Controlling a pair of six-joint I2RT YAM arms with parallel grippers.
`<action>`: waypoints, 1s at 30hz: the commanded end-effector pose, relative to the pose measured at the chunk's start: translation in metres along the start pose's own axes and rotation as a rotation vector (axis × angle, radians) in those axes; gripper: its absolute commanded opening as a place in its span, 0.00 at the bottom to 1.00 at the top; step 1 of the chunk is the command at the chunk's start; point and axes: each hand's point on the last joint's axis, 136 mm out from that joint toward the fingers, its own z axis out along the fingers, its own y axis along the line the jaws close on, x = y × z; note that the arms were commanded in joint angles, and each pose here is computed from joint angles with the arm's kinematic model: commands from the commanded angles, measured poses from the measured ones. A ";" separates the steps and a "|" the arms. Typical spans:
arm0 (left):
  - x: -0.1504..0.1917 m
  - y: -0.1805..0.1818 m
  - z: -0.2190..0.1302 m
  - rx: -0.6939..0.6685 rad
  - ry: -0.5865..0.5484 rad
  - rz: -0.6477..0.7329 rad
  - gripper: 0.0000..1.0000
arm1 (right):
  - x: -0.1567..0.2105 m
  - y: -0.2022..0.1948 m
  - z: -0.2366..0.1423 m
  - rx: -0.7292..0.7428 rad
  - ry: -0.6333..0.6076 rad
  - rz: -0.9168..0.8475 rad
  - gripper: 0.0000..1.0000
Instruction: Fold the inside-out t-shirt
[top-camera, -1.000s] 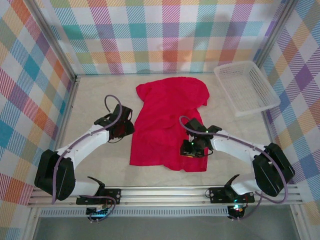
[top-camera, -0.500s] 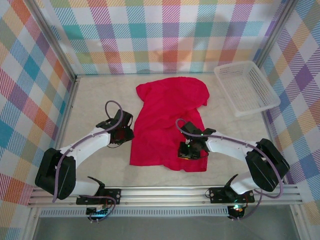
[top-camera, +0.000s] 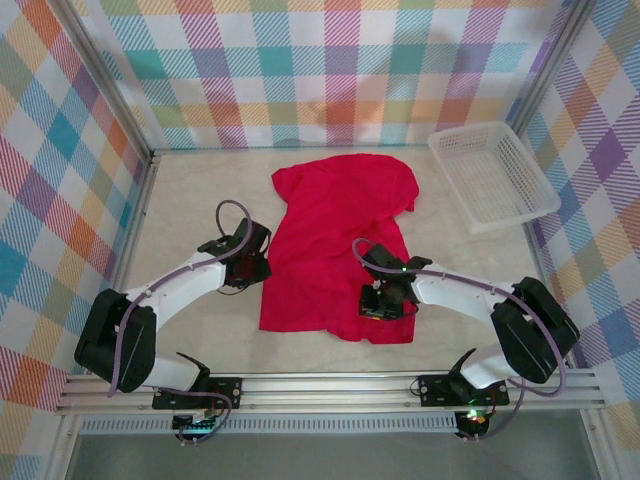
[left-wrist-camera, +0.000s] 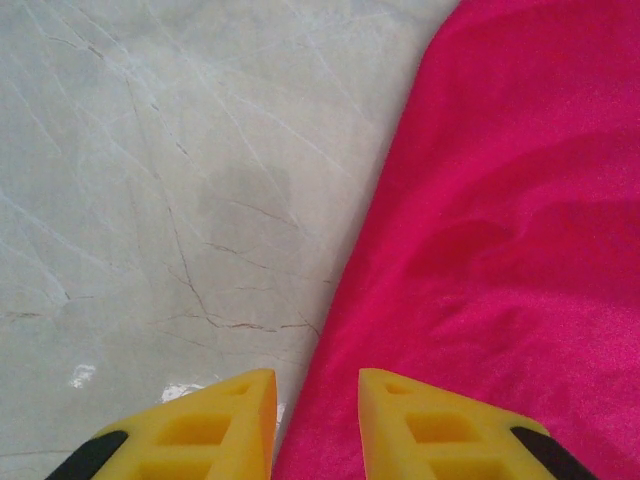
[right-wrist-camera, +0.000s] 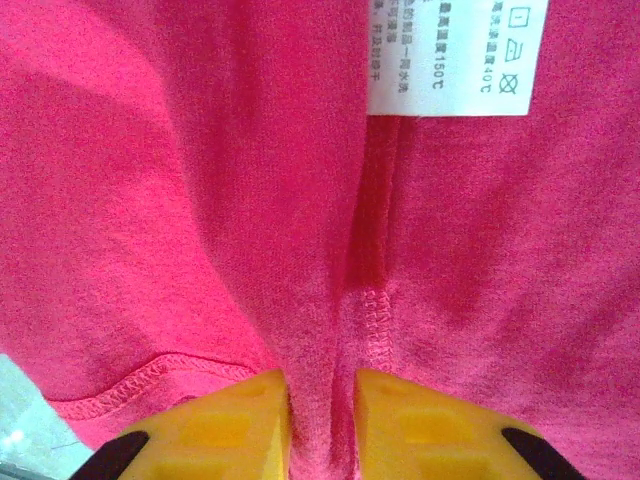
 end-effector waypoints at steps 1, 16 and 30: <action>0.000 -0.002 -0.003 -0.021 0.006 0.018 0.28 | -0.003 -0.001 -0.004 0.041 -0.008 -0.024 0.24; -0.002 -0.002 -0.004 -0.039 0.005 0.048 0.28 | -0.009 0.005 -0.002 0.051 0.001 -0.048 0.19; -0.004 -0.005 -0.004 -0.041 0.012 0.065 0.27 | -0.012 0.005 -0.004 0.075 0.002 -0.064 0.03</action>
